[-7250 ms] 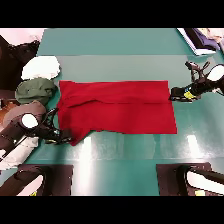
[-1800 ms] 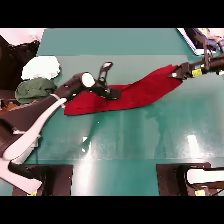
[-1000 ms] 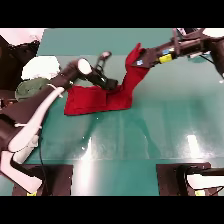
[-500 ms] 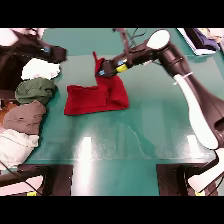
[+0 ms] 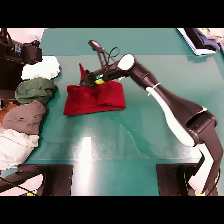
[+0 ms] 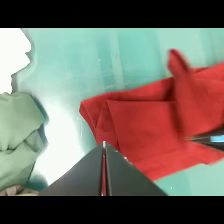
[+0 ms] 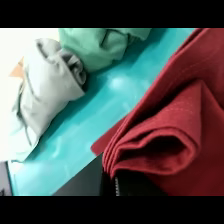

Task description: Fold the shirts.

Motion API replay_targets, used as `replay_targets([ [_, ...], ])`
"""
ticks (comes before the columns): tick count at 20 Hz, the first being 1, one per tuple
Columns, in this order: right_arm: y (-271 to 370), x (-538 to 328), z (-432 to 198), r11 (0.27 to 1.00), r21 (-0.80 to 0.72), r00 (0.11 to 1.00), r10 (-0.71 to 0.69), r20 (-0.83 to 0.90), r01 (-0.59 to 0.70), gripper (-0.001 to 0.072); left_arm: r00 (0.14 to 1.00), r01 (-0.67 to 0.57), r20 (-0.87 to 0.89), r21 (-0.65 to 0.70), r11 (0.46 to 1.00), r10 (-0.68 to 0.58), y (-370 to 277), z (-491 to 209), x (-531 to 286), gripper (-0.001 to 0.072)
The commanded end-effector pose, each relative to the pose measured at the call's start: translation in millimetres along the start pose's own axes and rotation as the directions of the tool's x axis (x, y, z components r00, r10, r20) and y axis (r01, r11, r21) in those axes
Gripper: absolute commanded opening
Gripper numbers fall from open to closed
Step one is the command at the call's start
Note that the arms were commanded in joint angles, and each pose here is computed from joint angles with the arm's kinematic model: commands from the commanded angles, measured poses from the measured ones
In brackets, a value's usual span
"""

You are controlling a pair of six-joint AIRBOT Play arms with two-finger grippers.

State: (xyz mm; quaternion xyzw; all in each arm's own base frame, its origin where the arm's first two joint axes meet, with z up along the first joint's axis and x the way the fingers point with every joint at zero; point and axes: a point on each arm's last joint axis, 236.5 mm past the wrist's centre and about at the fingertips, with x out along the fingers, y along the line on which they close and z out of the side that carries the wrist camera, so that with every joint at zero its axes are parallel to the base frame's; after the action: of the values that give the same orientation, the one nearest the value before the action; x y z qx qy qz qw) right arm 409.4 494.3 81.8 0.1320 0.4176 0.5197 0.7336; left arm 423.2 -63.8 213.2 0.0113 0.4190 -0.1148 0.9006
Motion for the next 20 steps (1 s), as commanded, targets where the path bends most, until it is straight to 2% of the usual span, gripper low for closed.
replay_targets([
  [1, 23.0, 42.4, -7.1, 0.997, -0.065, 0.998, 0.040, 0.056, -0.037, 0.0328, 0.999, -0.002, -0.035, -0.003, 1.000, 0.002, 1.4, -8.9, -2.8, 0.0024],
  [2, 39.6, 52.0, -13.5, 0.993, -0.086, 0.995, 0.088, 0.054, -0.083, 0.0461, 0.999, -0.002, -0.036, -0.003, 1.000, 0.002, 1.1, -9.1, -2.8, 0.0023],
  [3, 52.3, 56.7, -17.9, 0.987, -0.115, 0.992, 0.117, 0.049, -0.111, 0.0532, 0.999, -0.002, -0.036, -0.003, 1.000, 0.002, 1.3, -9.2, -2.8, 0.0023],
  [4, 58.8, 55.3, -21.6, 0.982, -0.147, 0.992, 0.124, 0.031, -0.118, 0.0559, 0.999, -0.001, -0.040, -0.003, 1.000, 0.001, 1.0, -10.1, -2.8, 0.0024],
  [6, 50.7, 35.0, -22.6, 0.975, -0.202, 0.996, 0.088, -0.022, -0.090, 0.0558, 0.998, 0.000, -0.060, -0.003, 1.000, 0.000, 0.7, -14.6, -3.0, 0.0024],
  [9, -10.3, -27.2, -28.7, 0.984, -0.178, 0.988, -0.044, -0.148, 0.018, 0.0557, 0.996, 0.003, -0.085, -0.003, 1.000, -0.003, 0.0, -20.7, -3.4, 0.0023],
  [12, -90.6, -104.9, -53.0, 0.988, -0.001, 0.960, -0.149, -0.237, 0.153, 0.0556, 0.996, 0.003, -0.085, -0.003, 1.000, -0.004, -0.1, -20.8, -3.1, 0.0024],
  [15, -162.4, -163.1, -83.8, 0.924, 0.264, 0.949, -0.219, -0.228, 0.277, 0.0557, 0.997, 0.006, -0.080, -0.004, 1.000, -0.006, -0.5, -19.9, -1.4, 0.0023],
  [16, -178.1, -172.7, -92.2, 0.901, 0.330, 0.952, -0.221, -0.212, 0.282, 0.0559, 0.997, 0.006, -0.077, -0.005, 1.000, -0.006, -0.5, -19.2, -1.3, 0.0023],
  [18, -191.9, -176.0, -103.9, 0.851, 0.474, 0.973, -0.165, -0.164, 0.225, 0.0657, 0.998, 0.009, -0.070, -0.006, 1.000, -0.010, -1.3, -17.5, -1.2, 0.0023],
  [20, -197.3, -164.7, -115.3, 0.809, 0.562, 0.984, -0.105, -0.146, 0.170, 0.0657, 0.998, 0.011, -0.066, -0.006, 1.000, -0.012, -1.8, -16.5, -1.2, 0.0024],
])
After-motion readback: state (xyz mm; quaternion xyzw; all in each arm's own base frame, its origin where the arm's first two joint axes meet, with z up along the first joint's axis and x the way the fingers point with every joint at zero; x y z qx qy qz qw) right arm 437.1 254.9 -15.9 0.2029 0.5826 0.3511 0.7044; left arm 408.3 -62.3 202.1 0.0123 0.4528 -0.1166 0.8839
